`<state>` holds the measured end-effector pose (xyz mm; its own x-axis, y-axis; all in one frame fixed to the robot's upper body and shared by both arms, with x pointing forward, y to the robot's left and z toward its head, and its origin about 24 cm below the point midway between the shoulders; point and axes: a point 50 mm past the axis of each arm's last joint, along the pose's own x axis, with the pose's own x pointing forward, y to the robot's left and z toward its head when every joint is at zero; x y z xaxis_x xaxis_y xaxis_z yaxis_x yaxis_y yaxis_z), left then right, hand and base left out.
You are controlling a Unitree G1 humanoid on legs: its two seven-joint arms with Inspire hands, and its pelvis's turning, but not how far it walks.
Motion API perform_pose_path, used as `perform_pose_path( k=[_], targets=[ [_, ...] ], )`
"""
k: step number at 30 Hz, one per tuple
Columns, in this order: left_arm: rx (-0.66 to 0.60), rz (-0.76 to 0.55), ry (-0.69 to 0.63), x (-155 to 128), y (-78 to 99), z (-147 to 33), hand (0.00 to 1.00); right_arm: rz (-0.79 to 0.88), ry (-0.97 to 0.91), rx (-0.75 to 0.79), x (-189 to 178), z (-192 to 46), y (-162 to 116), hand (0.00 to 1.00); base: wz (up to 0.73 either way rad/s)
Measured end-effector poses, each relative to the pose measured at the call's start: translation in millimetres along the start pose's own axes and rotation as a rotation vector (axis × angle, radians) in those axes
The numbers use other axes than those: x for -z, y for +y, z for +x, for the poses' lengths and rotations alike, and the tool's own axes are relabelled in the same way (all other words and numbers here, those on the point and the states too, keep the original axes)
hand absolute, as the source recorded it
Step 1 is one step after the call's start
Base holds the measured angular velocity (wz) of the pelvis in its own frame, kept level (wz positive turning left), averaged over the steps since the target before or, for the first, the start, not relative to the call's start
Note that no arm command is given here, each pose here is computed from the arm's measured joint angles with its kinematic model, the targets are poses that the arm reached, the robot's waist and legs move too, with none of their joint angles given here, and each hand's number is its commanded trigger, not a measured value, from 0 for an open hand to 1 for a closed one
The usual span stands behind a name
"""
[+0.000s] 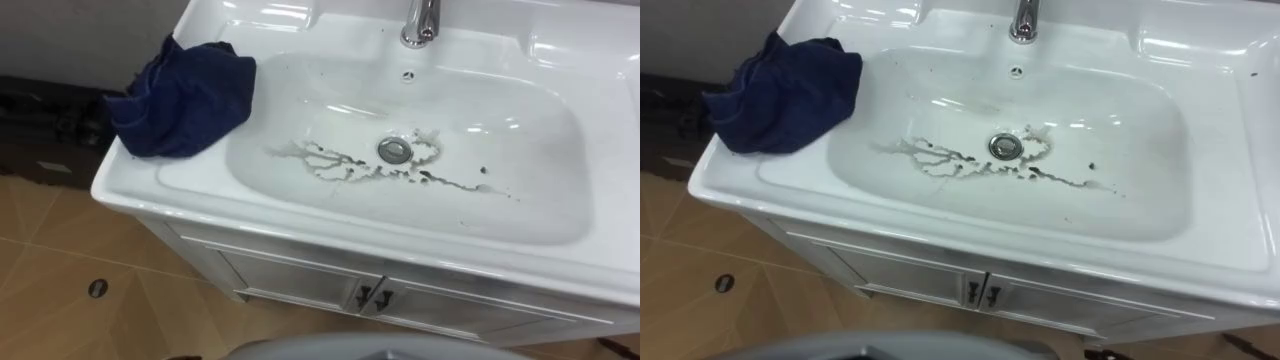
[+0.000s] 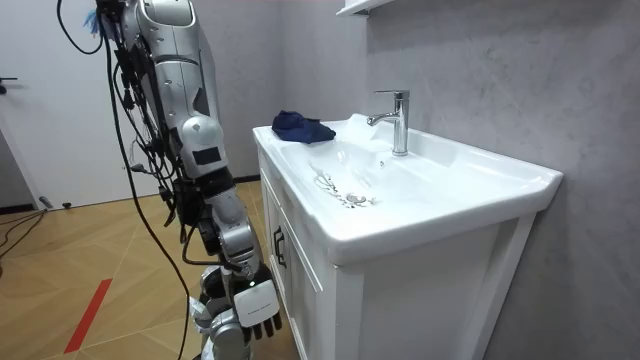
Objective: Wipe basin
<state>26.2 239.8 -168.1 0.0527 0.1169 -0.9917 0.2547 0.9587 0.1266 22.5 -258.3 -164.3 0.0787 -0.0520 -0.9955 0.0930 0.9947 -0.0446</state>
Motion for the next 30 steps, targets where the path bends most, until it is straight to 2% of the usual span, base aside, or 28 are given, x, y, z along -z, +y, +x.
perform_pose_path(
  k=[22,27,30],
  targets=[
    [-0.035,-0.015,0.003,2,1.0,0.0,0.00,-0.005,-0.005,0.004,0,0,1,0.00,0.00],
    [-0.053,-0.058,0.004,6,2.3,-0.1,0.00,-0.025,0.005,-0.013,1,1,3,0.00,0.15],
    [-0.063,-0.133,0.009,11,0.2,0.0,0.00,-0.058,0.009,-0.014,0,1,3,0.00,0.18]
  ],
)
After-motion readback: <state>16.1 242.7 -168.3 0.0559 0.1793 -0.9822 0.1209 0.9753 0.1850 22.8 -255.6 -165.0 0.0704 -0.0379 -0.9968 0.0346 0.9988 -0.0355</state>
